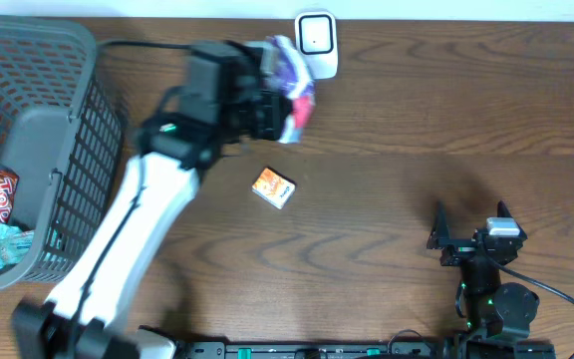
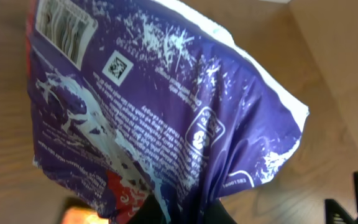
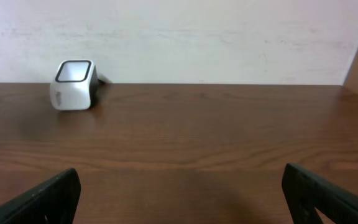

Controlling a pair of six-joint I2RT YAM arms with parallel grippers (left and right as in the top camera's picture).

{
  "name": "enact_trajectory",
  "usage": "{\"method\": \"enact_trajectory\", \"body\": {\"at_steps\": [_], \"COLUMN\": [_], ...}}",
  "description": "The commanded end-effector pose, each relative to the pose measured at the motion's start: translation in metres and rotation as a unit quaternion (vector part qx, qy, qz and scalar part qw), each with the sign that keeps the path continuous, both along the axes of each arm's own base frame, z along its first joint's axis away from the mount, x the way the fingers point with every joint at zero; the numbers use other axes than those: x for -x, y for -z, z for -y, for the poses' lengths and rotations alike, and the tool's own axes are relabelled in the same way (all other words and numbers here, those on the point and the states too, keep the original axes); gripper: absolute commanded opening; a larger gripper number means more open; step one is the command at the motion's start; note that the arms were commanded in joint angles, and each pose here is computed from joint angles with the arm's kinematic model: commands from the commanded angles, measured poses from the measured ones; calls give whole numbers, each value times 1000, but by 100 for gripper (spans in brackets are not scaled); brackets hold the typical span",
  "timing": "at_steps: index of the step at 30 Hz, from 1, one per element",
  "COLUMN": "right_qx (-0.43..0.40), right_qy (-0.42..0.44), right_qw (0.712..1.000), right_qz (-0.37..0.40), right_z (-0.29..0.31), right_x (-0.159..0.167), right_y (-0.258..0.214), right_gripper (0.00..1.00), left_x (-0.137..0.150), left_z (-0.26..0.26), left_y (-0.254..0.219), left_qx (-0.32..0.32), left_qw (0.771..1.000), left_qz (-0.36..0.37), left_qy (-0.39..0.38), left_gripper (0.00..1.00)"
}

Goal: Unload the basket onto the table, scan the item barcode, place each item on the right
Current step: 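Carry the purple package out and drop it right of the orange box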

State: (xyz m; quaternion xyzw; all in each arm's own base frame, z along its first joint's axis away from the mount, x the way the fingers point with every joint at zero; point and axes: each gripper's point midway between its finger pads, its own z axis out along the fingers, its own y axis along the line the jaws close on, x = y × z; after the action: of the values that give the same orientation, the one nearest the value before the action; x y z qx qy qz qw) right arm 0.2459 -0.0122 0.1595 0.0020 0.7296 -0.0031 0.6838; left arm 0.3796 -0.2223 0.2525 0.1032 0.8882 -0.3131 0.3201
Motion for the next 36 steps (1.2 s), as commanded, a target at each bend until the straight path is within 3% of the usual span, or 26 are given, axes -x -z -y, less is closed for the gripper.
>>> {"method": "enact_trajectory", "body": {"at_steps": [1, 7, 11, 13, 14, 17, 24, 30, 34, 36], "right_qx": [-5, -5, -5, -5, -5, -5, -5, -5, -5, -5], "right_qy": [5, 5, 5, 5, 5, 5, 5, 5, 5, 5], "right_qw": [1000, 1000, 1000, 1000, 1000, 1000, 1000, 1000, 1000, 1000], "right_qz": [0, 0, 0, 0, 0, 0, 0, 0, 0, 0], "right_z": [3, 3, 3, 3, 3, 3, 3, 3, 3, 3], "right_x": [0, 0, 0, 0, 0, 0, 0, 0, 0, 0], "right_y": [0, 0, 0, 0, 0, 0, 0, 0, 0, 0], "right_gripper": [99, 99, 99, 99, 99, 99, 99, 99, 99, 99], "left_x": [-6, -5, 0, 3, 4, 5, -5, -8, -3, 8], "left_z": [44, 85, 96, 100, 100, 102, 73, -36, -143, -211], "left_y": [37, 98, 121, 127, 127, 117, 32, -106, -148, -153], "left_qx": [-8, -20, -31, -34, -35, -21, 25, 74, 47, 11], "left_qw": [999, 995, 993, 992, 992, 992, 998, 985, 959, 931], "left_qz": [-22, -71, -90, -95, -96, -91, -11, 144, 200, 203], "left_qy": [38, 62, 74, 79, 79, 87, 61, -50, -197, -303], "left_gripper": [7, 8, 17, 49, 55, 71, 73, 73, 74, 74]}}
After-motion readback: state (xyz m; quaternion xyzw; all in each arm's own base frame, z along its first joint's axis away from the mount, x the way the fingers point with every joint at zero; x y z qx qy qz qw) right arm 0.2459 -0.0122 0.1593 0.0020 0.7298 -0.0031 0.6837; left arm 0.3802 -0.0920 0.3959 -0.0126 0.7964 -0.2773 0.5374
